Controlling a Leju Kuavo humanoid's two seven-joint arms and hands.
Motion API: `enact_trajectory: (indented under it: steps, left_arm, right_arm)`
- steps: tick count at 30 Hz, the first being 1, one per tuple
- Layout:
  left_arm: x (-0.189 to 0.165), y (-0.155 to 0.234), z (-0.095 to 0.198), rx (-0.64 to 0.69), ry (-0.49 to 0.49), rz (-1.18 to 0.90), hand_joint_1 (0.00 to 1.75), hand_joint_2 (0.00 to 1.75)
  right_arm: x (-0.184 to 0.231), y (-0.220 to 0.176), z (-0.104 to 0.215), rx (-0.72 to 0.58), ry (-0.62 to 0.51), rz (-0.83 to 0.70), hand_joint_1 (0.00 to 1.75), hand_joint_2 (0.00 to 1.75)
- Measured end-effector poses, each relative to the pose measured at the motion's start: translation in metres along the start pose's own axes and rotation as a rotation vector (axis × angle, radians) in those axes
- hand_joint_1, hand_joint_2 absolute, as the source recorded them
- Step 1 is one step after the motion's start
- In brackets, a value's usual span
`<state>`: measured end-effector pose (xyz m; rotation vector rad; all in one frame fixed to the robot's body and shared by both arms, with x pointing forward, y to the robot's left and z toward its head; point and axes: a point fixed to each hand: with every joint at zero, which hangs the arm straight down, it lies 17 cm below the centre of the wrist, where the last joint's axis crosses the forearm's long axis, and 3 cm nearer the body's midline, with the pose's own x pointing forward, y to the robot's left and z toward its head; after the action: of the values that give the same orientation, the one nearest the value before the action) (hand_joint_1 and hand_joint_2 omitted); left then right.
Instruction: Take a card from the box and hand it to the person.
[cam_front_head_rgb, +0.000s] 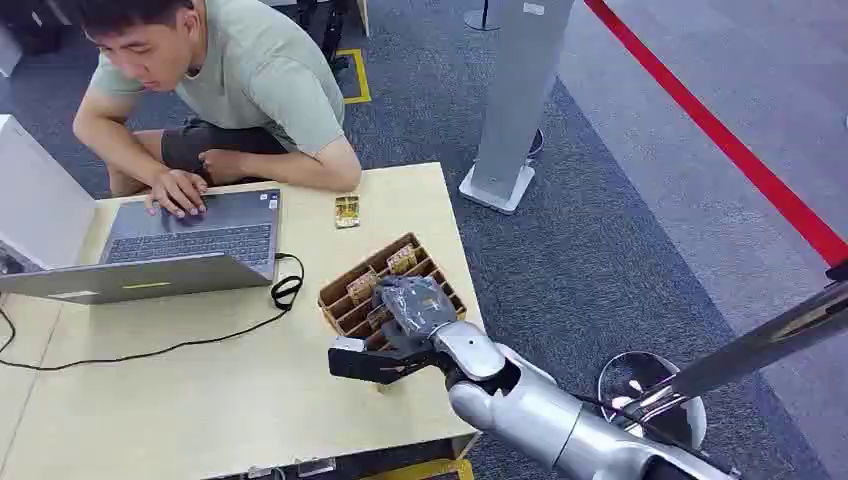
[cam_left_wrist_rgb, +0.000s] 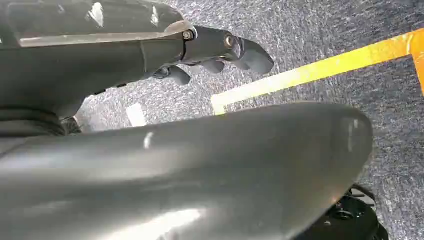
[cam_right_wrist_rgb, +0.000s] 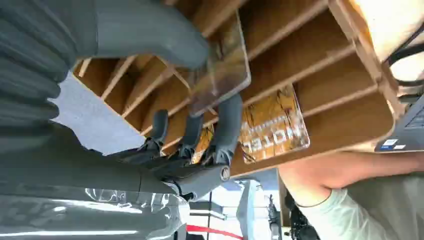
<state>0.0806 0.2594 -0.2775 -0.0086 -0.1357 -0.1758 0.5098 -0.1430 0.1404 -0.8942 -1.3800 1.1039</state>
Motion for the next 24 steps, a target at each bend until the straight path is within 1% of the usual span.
enact_trajectory:
  steps: [5, 9, 10, 11, 16, 17, 24]
  left_arm:
    - [-0.0006, -0.0002, 0.0, 0.0, 0.001, -0.006, 0.0, 0.0]
    - [-0.0007, -0.0002, 0.0, 0.0, 0.001, -0.007, 0.0, 0.0]
    - [-0.0009, -0.0003, 0.0, 0.0, 0.002, -0.008, 0.0, 0.0]
    - [-0.0011, -0.0002, 0.0, 0.0, 0.003, -0.009, 0.0, 0.0]
    - [-0.0015, -0.0007, 0.0, -0.001, 0.003, -0.016, 0.0, 0.0]
    - [-0.0015, -0.0007, 0.0, -0.001, 0.003, -0.016, 0.0, 0.0]
    - [-0.0018, -0.0011, 0.0001, -0.003, 0.004, -0.021, 0.0, 0.0]
  right_arm:
    - [-0.0009, -0.0014, -0.0003, -0.003, 0.003, -0.002, 1.31, 1.75]
    - [0.0001, -0.0025, -0.0003, -0.006, -0.001, -0.003, 1.26, 1.75]
    - [0.0004, -0.0025, -0.0003, -0.006, -0.002, -0.003, 1.29, 1.75]
    - [0.0003, -0.0026, -0.0003, -0.006, -0.002, -0.003, 1.26, 1.75]
    - [-0.0002, -0.003, -0.0006, -0.006, -0.002, -0.004, 1.26, 1.75]
    - [-0.0002, -0.003, -0.0006, -0.006, -0.002, -0.004, 1.31, 1.75]
    - [-0.0002, -0.0035, -0.0004, -0.008, -0.002, -0.006, 1.29, 1.75]
